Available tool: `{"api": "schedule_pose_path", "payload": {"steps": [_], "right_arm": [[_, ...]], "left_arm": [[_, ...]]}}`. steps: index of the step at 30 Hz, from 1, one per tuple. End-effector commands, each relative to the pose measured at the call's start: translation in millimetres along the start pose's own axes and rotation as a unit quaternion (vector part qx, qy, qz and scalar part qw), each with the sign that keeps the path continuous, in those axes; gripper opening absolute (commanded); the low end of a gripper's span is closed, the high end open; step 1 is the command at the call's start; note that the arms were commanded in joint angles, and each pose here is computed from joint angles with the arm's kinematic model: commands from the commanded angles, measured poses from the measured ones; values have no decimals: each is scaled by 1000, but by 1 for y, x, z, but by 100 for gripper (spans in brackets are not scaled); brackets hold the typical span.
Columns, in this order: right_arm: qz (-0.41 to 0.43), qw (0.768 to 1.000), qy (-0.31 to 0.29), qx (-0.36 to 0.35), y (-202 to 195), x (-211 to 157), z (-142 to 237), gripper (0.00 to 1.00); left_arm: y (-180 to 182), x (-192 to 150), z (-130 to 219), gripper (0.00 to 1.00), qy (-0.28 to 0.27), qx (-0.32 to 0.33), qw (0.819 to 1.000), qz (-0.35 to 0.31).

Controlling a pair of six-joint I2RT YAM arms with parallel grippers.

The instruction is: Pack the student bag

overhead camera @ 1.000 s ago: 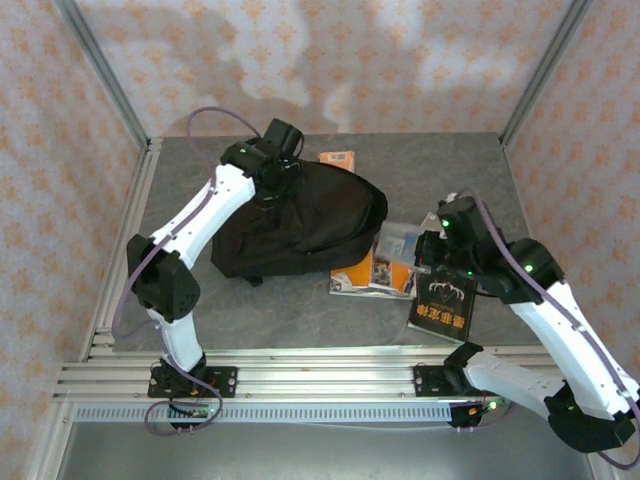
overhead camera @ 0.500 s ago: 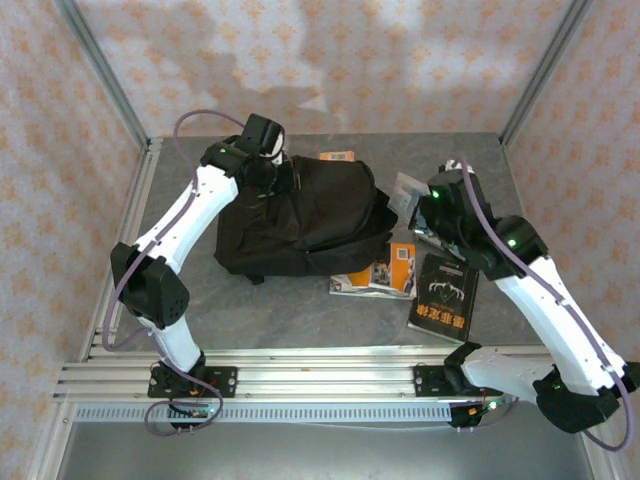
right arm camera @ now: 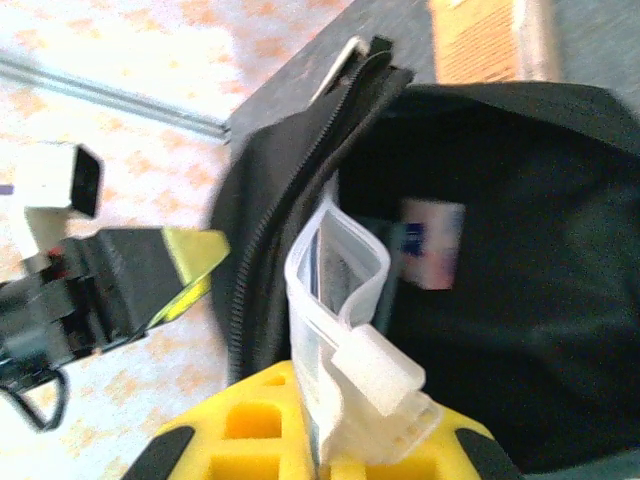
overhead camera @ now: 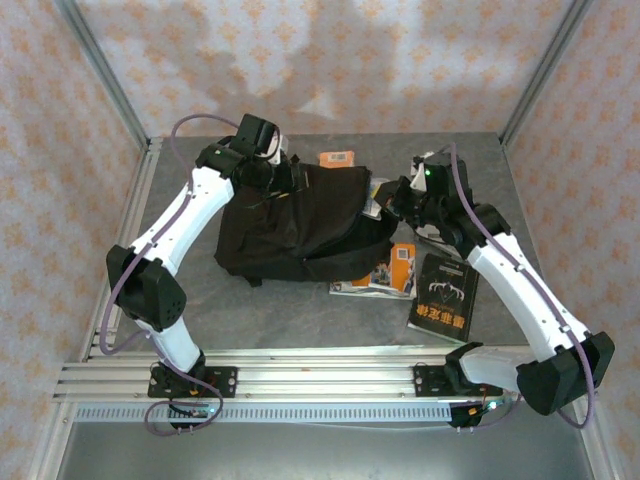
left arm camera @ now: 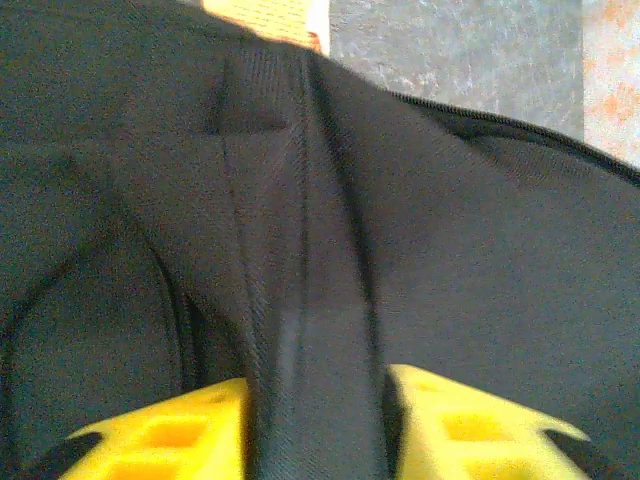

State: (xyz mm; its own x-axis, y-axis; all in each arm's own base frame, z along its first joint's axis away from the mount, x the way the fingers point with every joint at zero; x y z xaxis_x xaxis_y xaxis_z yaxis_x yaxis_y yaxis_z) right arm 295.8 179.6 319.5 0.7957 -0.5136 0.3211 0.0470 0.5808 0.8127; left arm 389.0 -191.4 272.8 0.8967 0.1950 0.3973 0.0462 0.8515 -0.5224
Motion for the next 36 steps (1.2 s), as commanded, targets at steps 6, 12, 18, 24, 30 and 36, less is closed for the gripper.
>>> {"api": "schedule_pose_path", "payload": {"steps": [6, 12, 18, 24, 30, 36], "right_arm": [[-4, 993, 31, 115, 36, -8, 11, 0], [-5, 991, 26, 128, 40, -7, 13, 0], [-6, 991, 31, 132, 42, -9, 14, 0], [-7, 991, 30, 133, 41, -11, 18, 0], [-9, 991, 32, 133, 38, -14, 19, 0], [-8, 991, 31, 131, 35, -16, 18, 0]], "left_arm": [[-44, 5, 64, 63, -85, -15, 996, -9], [-89, -1, 64, 74, -61, -66, 995, -44], [-111, -14, 37, 73, -20, -47, 996, -71], [-120, -24, 13, 61, 3, -39, 996, -75], [-118, -35, -8, 44, 26, -30, 997, -73], [-124, -38, -13, 12, 35, -44, 996, -71]]}}
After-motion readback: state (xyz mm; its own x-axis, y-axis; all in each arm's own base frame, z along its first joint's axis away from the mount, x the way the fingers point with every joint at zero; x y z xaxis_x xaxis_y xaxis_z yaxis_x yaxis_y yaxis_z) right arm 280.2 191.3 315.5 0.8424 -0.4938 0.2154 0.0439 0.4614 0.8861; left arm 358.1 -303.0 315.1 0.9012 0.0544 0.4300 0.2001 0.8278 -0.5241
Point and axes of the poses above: each hand's point on the last joint's axis, 136 mm out from that joint toward the fingers, its own z axis back along the fingers, its own y axis along the line the jaws close on, x = y × z, the point moved 3 cm from there along z, back along the fingers, and after that the axes turned 4 degrees about -z, right-handed, at the moved point
